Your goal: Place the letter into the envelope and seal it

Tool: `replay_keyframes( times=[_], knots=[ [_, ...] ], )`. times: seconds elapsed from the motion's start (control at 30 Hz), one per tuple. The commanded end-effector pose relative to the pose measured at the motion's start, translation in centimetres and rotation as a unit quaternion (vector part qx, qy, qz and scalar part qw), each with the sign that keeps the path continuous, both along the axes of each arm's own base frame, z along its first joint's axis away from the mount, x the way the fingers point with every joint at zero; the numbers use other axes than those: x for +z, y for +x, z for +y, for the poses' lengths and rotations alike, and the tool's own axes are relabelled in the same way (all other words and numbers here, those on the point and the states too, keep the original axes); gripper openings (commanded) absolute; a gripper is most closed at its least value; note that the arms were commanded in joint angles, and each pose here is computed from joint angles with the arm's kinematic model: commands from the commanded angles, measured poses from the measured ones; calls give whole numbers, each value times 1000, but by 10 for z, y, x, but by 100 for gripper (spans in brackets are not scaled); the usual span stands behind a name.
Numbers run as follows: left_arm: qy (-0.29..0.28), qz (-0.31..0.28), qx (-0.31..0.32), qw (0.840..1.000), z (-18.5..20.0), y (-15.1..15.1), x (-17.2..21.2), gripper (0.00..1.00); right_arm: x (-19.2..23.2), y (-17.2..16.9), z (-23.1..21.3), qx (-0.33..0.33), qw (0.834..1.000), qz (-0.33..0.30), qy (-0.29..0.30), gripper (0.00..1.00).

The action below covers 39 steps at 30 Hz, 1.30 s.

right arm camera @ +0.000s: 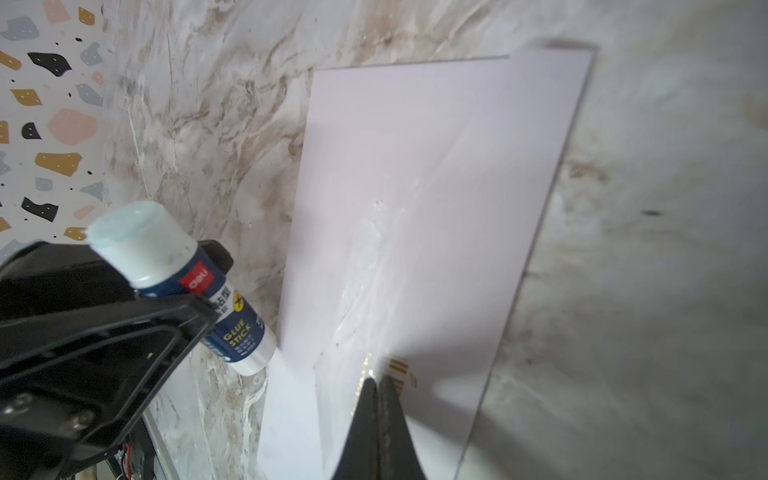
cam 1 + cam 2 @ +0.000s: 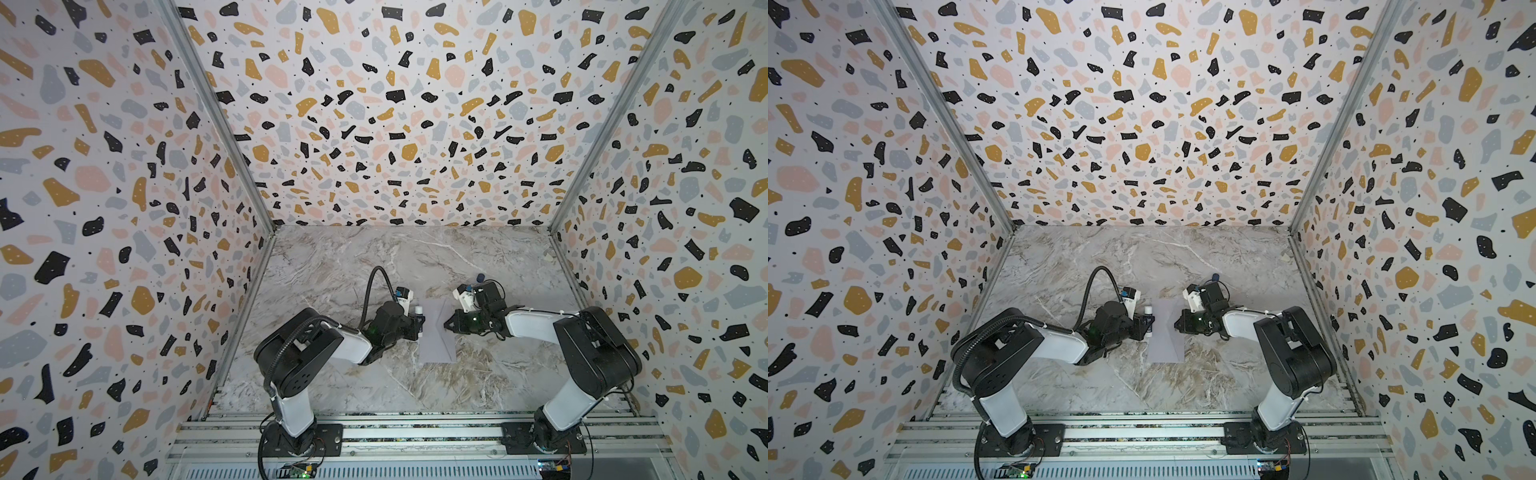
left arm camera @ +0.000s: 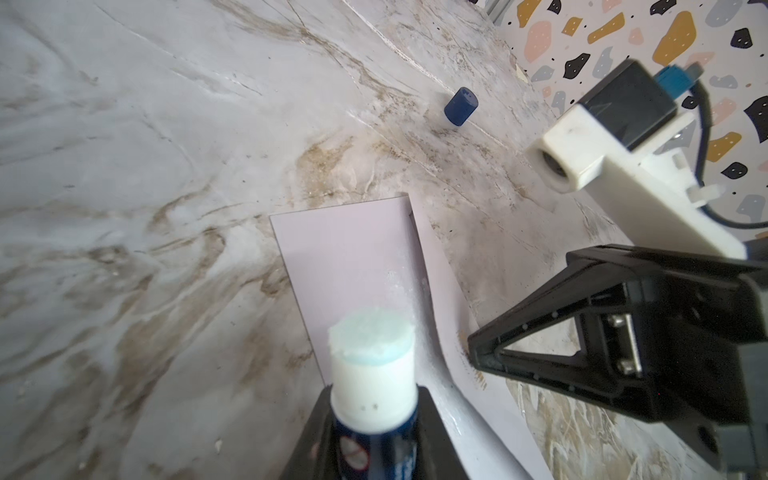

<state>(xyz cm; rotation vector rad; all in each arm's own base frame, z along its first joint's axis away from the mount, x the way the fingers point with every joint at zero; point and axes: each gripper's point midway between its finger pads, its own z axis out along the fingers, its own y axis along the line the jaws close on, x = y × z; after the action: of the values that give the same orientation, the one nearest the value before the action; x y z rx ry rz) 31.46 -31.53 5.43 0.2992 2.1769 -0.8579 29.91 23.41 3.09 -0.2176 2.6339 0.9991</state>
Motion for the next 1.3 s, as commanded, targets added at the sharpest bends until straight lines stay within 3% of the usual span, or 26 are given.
replay_keyframes(
  times=[0.0, 0.97, 1.27],
  knots=[
    [2, -5, -3, 1000, -4, 2, -2, 0, 8, 10, 11, 1, 1000, -12, 8, 2],
    [-14, -7, -11, 1000, -15, 8, 15, 0, -19, -6, 20, 27, 999, 17, -23, 0],
    [-2, 15, -13, 1000, -17, 8, -5, 0, -20, -9, 18, 36, 999, 15, -28, 0]
  ],
)
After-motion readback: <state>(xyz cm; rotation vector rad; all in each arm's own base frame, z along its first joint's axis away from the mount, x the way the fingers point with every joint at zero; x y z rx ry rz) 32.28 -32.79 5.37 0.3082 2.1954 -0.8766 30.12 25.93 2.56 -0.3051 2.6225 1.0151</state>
